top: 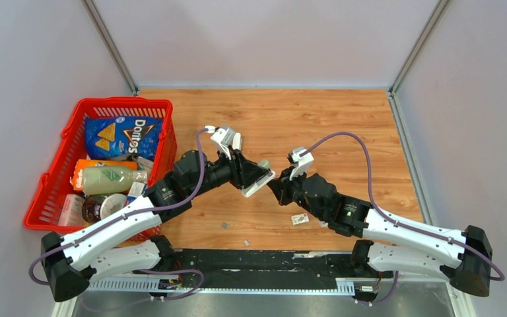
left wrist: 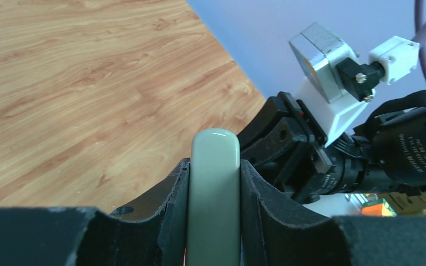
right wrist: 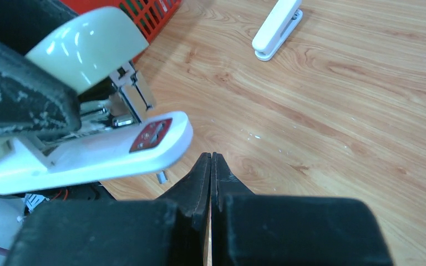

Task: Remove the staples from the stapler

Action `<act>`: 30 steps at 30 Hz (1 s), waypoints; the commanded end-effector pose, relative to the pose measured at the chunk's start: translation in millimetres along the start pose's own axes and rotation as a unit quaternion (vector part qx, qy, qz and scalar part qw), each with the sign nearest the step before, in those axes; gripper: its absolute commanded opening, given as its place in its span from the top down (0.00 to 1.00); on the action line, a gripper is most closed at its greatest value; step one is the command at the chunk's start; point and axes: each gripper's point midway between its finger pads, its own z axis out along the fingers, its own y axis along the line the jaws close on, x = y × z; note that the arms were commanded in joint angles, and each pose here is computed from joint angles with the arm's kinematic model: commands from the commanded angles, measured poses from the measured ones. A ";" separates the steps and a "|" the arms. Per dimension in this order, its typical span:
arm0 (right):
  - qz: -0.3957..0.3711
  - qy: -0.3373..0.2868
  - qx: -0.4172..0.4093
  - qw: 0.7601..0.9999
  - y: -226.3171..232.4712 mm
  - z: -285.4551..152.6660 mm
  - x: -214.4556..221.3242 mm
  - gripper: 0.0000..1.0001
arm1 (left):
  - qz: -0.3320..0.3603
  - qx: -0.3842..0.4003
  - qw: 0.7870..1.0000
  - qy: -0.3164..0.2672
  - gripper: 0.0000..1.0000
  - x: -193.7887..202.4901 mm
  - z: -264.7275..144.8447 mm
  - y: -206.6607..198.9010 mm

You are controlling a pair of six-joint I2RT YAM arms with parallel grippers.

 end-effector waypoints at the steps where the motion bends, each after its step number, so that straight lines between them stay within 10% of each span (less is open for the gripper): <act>1: 0.046 -0.066 -0.045 0.996 29.9 1.6 -51.3 1.00 | -0.018 0.062 0.997 -0.036 1.00 -18.4 -5.3 -28.1; 15: 0.086 -0.119 -0.140 0.979 73.4 4.0 -155.6 1.00 | -0.024 0.115 0.993 0.000 1.00 10.0 5.5 -35.6; 30: 0.055 -0.063 -0.190 0.978 97.5 7.5 -148.3 1.00 | 0.019 0.110 0.993 0.025 1.00 15.1 8.0 -36.7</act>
